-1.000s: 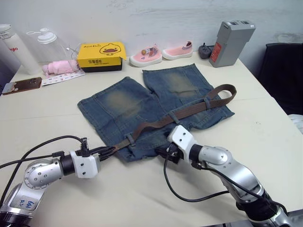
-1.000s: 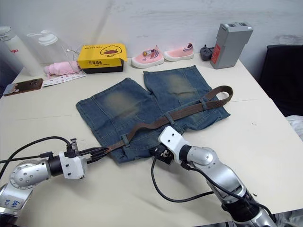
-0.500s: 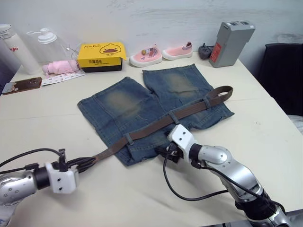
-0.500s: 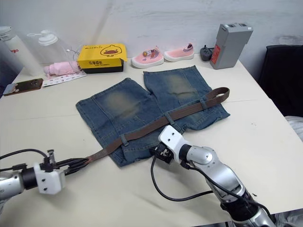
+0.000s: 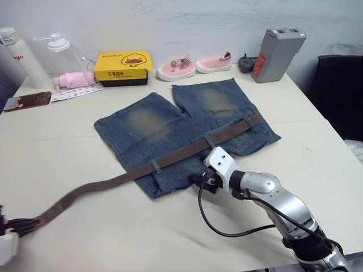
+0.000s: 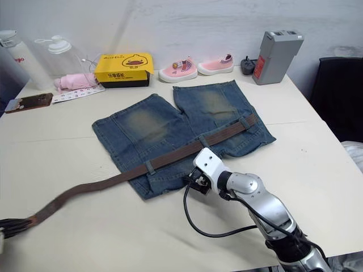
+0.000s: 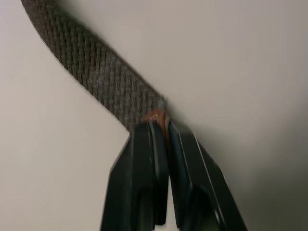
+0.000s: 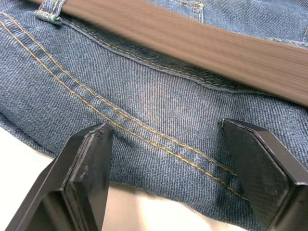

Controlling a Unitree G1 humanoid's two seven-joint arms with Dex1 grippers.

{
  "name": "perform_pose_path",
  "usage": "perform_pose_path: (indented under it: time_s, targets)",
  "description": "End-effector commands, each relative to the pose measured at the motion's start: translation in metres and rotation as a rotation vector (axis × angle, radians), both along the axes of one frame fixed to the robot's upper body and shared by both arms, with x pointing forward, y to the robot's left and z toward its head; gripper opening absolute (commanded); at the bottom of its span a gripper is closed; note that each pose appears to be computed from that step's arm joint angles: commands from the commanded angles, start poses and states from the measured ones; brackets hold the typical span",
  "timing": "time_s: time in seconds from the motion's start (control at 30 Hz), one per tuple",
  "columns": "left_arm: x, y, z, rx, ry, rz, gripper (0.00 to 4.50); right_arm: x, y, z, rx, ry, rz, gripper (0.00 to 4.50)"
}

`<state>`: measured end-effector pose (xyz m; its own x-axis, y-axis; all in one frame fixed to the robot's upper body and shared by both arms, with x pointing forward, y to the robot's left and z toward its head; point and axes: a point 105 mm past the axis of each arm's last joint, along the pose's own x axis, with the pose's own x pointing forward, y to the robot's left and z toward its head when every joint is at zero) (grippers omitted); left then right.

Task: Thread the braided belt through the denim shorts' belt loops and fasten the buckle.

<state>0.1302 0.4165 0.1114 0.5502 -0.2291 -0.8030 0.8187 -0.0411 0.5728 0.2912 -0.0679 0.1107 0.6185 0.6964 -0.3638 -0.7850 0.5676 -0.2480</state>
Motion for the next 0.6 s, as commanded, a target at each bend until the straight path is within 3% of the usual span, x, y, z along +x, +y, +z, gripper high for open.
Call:
perform_pose_path:
  time_s: [0.03,0.17,0.23,0.27,0.5,0.6]
  targets:
    - [-0.028,0.029,-0.009,0.097,0.149,0.112,0.05,0.005,-0.007,0.0,-0.014,0.001,-0.036,3.88]
    - [-0.018,0.023,-0.01,0.097,0.124,0.065,0.05,0.004,-0.003,-0.002,-0.008,0.006,-0.026,3.88]
    - [0.001,0.009,-0.006,0.045,0.04,0.012,0.05,0.004,-0.002,-0.002,-0.003,0.01,-0.026,3.88]
    - [0.012,-0.001,-0.002,0.006,-0.008,-0.023,0.9,0.004,-0.002,-0.002,-0.001,0.01,-0.026,3.88]
    - [0.055,-0.071,0.022,-0.198,-0.147,-0.236,4.0,0.007,-0.001,-0.003,-0.003,0.014,-0.024,3.88]
    - [0.064,-0.108,0.032,-0.291,-0.149,-0.314,4.0,0.008,-0.001,-0.003,-0.005,0.012,-0.025,3.88]
